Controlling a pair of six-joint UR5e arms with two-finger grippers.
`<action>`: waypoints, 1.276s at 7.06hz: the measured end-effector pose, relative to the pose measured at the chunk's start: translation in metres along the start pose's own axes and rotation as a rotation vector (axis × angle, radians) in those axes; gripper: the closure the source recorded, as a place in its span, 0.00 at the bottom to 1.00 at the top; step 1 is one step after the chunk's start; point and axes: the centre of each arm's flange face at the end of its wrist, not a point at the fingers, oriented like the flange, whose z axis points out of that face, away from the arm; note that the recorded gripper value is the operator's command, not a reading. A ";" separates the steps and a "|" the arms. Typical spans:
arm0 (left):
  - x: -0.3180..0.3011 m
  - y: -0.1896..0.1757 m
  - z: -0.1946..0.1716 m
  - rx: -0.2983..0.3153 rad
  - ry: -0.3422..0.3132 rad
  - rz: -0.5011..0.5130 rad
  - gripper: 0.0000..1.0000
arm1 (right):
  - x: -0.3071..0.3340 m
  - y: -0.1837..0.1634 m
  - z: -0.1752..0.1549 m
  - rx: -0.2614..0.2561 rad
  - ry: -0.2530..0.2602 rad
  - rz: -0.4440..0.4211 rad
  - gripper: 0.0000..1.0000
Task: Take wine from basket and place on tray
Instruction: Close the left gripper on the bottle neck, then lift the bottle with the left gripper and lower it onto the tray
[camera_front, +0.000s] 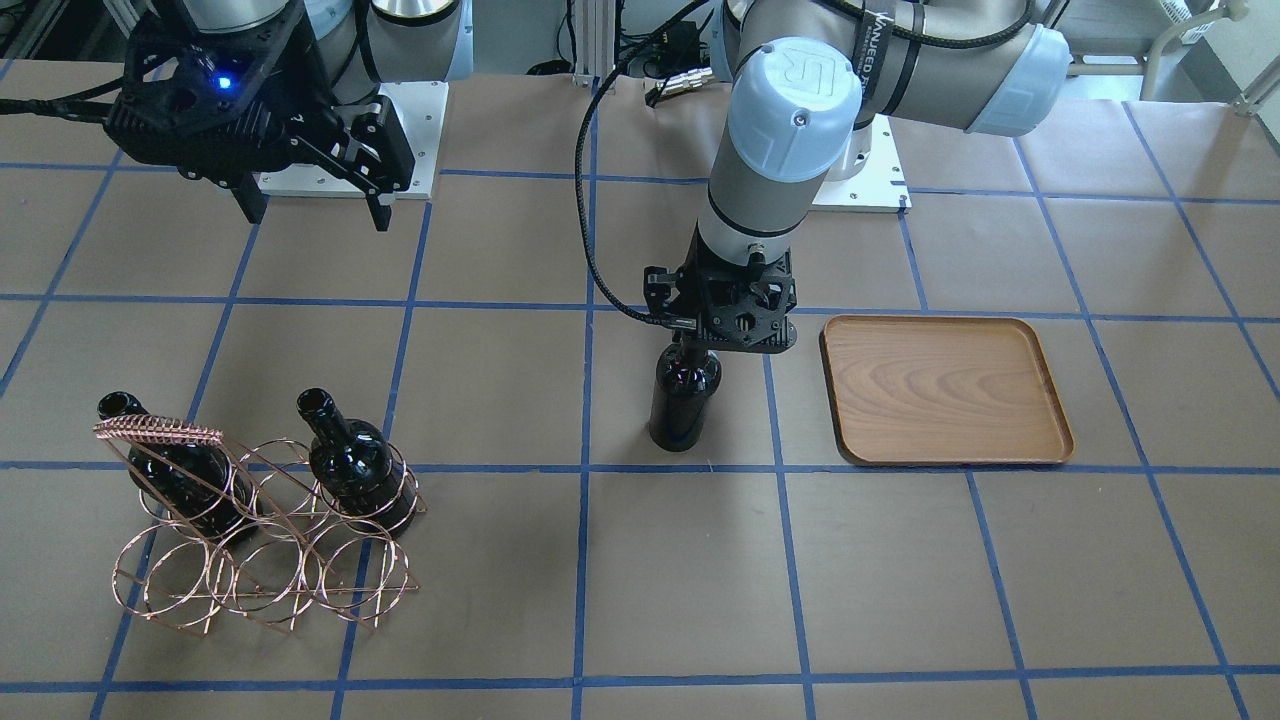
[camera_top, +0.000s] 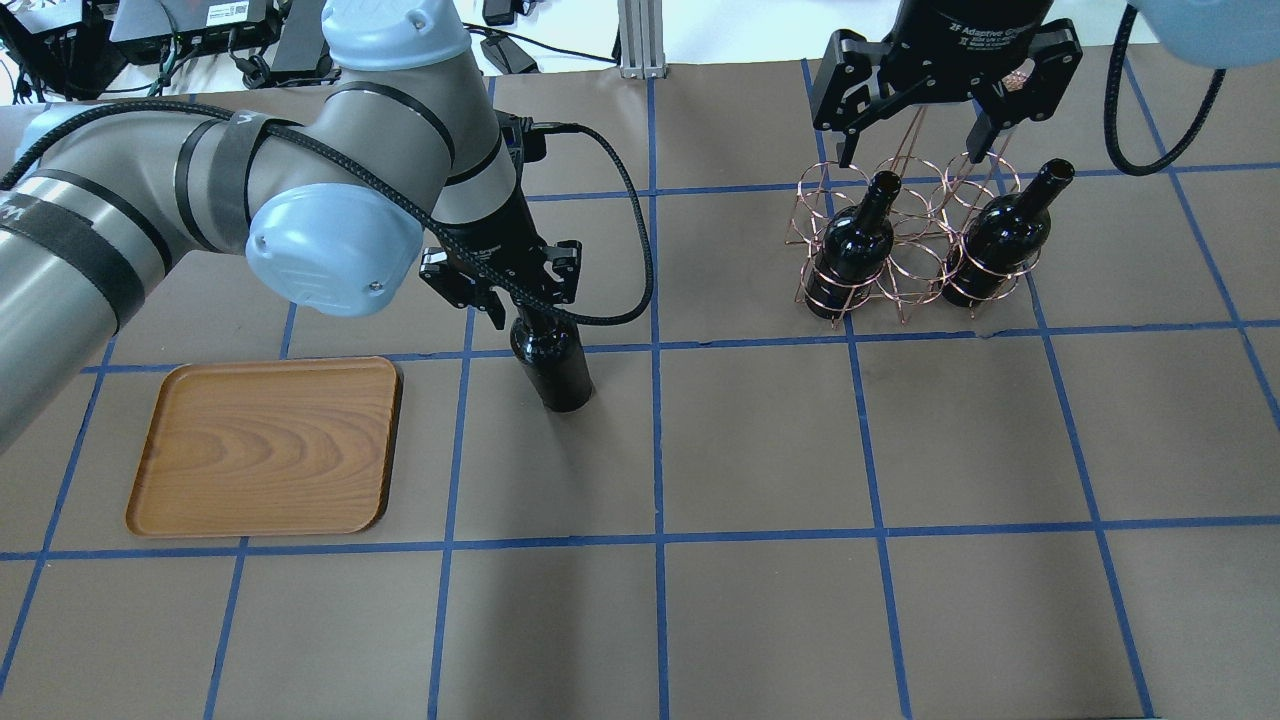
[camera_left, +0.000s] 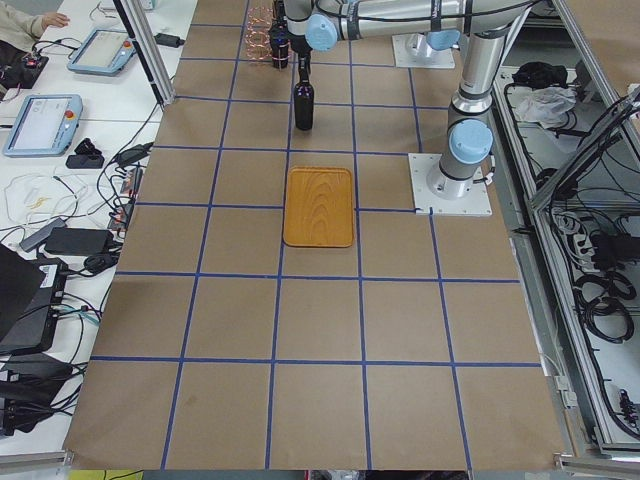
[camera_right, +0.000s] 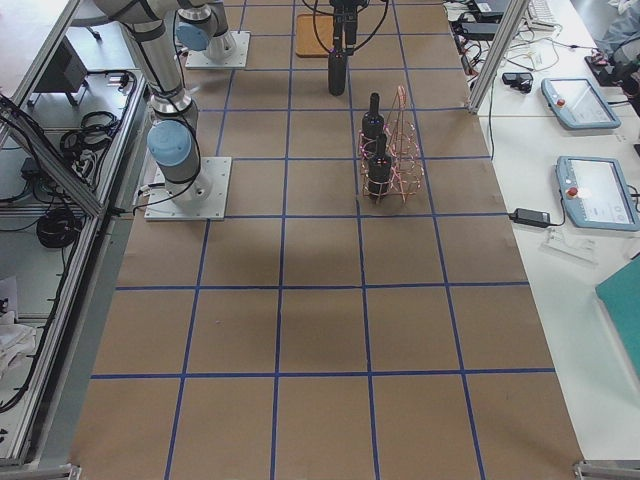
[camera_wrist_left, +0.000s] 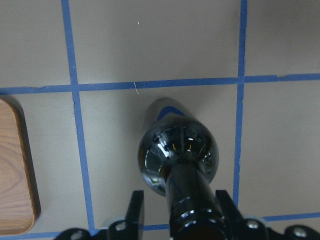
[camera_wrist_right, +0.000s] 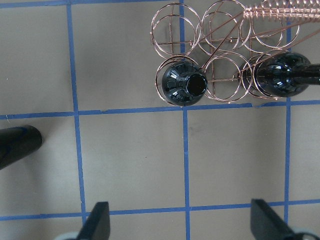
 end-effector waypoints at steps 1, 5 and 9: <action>0.000 -0.001 0.000 0.005 0.002 -0.003 0.41 | 0.000 0.000 0.000 0.002 0.000 -0.001 0.00; 0.002 -0.008 0.004 0.036 0.011 0.000 0.50 | 0.001 0.000 0.001 -0.003 0.003 -0.001 0.00; 0.002 -0.005 0.006 0.012 0.004 0.004 1.00 | 0.002 0.001 0.004 -0.007 0.005 -0.002 0.00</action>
